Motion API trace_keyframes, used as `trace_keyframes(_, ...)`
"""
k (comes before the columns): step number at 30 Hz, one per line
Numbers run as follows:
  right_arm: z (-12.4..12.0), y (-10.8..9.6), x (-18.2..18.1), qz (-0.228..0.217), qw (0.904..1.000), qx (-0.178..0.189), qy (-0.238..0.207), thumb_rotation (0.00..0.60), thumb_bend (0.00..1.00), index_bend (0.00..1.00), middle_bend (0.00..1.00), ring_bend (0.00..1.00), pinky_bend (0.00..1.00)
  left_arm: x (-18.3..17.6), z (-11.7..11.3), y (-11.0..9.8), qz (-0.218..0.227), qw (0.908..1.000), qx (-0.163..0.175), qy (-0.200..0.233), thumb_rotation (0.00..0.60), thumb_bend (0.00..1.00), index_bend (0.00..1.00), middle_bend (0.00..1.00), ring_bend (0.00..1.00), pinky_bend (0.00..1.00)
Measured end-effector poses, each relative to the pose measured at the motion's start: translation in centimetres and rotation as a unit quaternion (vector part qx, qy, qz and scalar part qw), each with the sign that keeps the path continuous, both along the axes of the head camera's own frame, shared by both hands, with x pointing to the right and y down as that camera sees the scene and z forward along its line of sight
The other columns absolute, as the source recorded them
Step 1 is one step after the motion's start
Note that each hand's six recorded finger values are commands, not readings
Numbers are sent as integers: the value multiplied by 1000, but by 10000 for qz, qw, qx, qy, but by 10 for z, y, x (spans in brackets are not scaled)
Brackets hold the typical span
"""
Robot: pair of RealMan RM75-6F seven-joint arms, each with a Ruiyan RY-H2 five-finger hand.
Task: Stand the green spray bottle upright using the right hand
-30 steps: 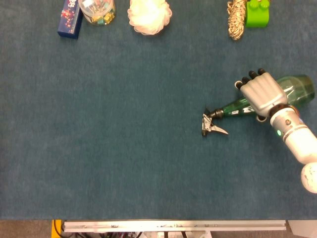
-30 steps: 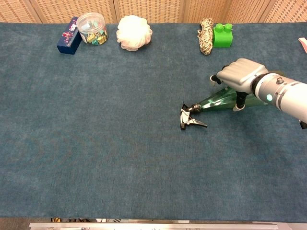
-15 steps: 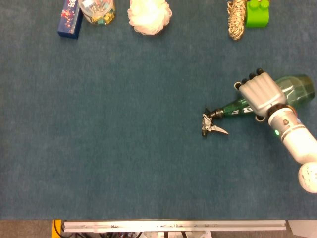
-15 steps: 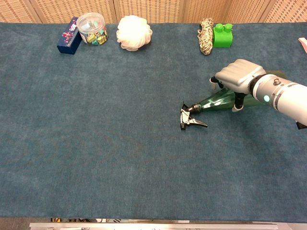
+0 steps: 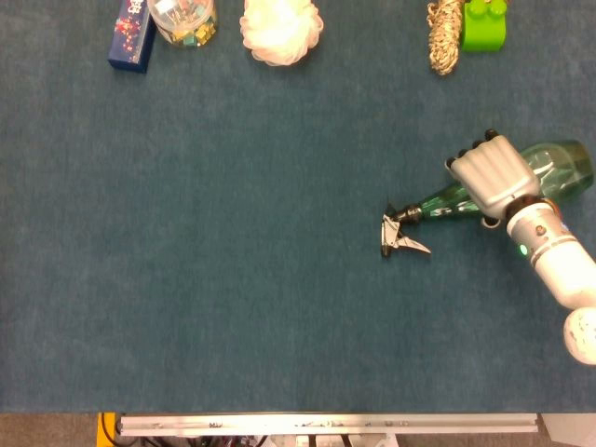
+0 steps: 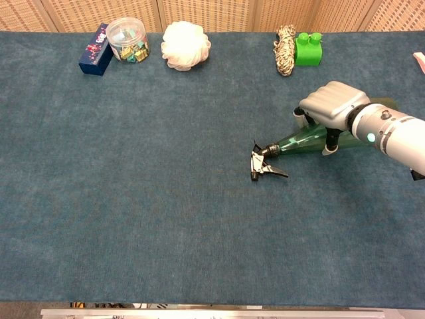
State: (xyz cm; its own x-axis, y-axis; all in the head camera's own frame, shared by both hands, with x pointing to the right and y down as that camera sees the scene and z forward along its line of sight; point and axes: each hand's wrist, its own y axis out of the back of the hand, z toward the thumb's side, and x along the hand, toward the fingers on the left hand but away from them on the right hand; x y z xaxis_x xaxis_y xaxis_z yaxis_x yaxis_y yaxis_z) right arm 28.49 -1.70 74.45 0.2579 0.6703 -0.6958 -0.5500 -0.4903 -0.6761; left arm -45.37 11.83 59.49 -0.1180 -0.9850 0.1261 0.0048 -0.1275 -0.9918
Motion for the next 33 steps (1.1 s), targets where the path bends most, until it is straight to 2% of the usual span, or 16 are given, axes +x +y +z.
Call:
trace_keyframes(12, -13, -2, 4, 34, 9996, 226, -159, 600, 50, 448, 483, 371, 248, 0, -1, 0, -9, 10000, 16, 63, 600, 43, 414, 252, 160, 332)
trace_keyframes(23, -50, 0, 14, 382, 9935, 475, -964, 600, 50, 448, 483, 371, 251, -1, 0, 0, -54, 10000, 10, 46, 600, 43, 414, 252, 160, 332)
trace_keyframes(27, -61, 1, 15, 537, 9868, 510, -1443, 600, 50, 448, 483, 371, 271, -1, 1, -1, -50, 10000, -6, 21, 600, 44, 415, 252, 160, 332)
trace_keyframes(30, -67, 1, 15, 682, 9778, 529, -1912, 600, 49, 448, 483, 371, 274, 0, 2, -1, -49, 10000, -15, 8, 600, 43, 414, 252, 160, 332)
trace_keyframes(33, -71, 0, 16, 838, 9644, 547, -2447, 600, 49, 448, 483, 371, 274, -1, 2, -1, -57, 10000, -21, 7, 600, 43, 415, 251, 160, 332)
